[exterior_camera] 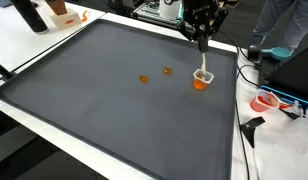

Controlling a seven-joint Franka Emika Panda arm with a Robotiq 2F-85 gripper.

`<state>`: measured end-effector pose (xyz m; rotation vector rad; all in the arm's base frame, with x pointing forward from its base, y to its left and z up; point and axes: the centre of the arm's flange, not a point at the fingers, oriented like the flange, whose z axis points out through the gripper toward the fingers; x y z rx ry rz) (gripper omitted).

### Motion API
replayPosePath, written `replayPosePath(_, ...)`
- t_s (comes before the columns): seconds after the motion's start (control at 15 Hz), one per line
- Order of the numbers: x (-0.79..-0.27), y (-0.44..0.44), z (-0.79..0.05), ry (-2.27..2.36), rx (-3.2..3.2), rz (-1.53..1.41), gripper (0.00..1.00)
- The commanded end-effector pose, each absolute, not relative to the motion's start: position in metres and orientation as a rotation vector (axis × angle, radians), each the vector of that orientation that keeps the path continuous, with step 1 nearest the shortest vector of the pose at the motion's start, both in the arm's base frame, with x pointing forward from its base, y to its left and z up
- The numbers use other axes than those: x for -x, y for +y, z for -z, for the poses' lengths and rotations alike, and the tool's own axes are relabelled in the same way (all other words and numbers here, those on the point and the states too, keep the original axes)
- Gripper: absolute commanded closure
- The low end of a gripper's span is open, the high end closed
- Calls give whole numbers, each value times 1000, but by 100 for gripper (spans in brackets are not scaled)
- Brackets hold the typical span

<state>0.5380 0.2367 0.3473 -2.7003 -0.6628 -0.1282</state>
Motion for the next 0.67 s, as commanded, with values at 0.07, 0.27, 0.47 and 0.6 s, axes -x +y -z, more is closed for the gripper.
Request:
replayPosePath(0.07, -529, 240, -322, -651, 2733, 153, 97)
replayPosePath(0.27, -528, 243, -313, -662, 2732, 149, 97)
replayPosePath(0.47, -529, 244, -307, -663, 2735, 148, 97)
replayPosePath(0.6, -532, 242, -302, -661, 2736, 155, 97)
